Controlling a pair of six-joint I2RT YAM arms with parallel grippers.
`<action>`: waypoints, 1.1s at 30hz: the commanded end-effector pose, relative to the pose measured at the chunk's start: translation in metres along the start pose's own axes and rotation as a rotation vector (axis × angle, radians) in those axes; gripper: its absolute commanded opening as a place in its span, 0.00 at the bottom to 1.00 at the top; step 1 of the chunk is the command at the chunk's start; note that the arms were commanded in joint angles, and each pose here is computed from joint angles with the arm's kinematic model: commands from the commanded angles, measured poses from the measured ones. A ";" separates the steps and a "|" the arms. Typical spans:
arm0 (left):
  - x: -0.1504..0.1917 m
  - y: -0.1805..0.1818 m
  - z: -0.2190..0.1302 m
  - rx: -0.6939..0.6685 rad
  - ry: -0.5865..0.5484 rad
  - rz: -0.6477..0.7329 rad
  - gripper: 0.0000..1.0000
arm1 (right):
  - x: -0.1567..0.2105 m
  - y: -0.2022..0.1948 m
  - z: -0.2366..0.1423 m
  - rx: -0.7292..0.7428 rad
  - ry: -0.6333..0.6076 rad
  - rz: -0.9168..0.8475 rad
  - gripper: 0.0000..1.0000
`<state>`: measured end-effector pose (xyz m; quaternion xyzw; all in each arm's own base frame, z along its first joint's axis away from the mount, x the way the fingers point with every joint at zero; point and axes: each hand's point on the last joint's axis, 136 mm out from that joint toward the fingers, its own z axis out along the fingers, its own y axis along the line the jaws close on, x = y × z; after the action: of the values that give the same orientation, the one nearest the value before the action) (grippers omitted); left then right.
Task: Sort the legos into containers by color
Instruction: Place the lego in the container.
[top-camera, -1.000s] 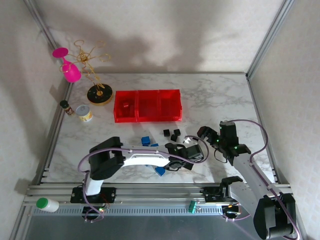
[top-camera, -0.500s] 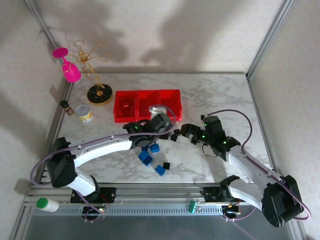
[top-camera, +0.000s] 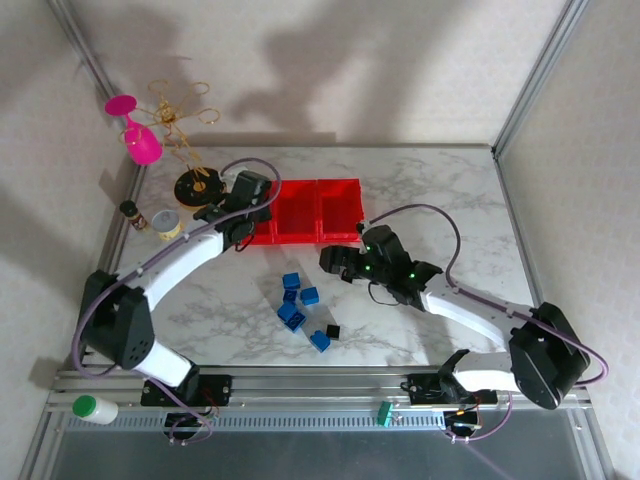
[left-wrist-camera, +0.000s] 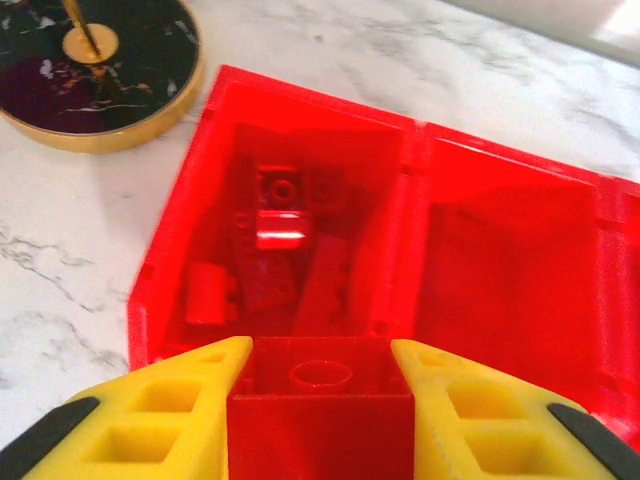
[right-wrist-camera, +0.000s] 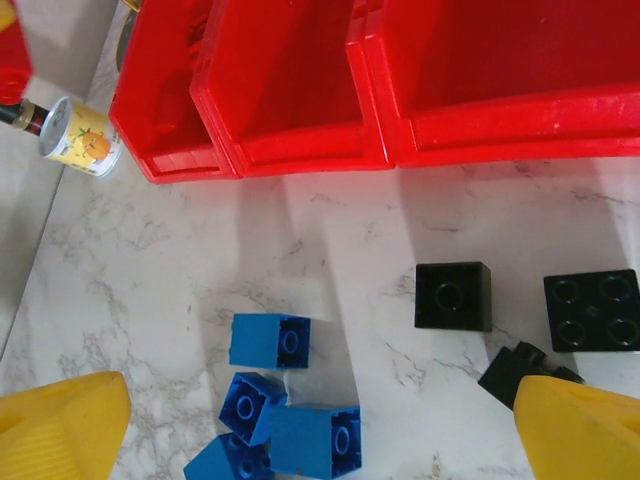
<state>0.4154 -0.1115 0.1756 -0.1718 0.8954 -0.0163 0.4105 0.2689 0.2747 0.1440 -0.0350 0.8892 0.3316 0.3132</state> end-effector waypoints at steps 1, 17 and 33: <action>-0.012 0.007 0.029 -0.009 -0.003 -0.016 0.25 | -0.012 0.012 0.003 -0.016 -0.043 0.000 0.99; -0.012 0.007 0.098 -0.072 0.067 0.030 0.45 | -0.013 0.005 0.002 0.026 -0.048 -0.014 0.99; 0.008 0.005 0.011 0.078 0.088 0.007 0.50 | -0.002 -0.016 -0.014 0.085 -0.017 -0.012 0.99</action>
<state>0.4409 -0.0982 0.1633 -0.1599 0.9047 -0.0388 0.3931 0.2725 0.2655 0.1479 -0.0239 0.8943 0.3089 0.3229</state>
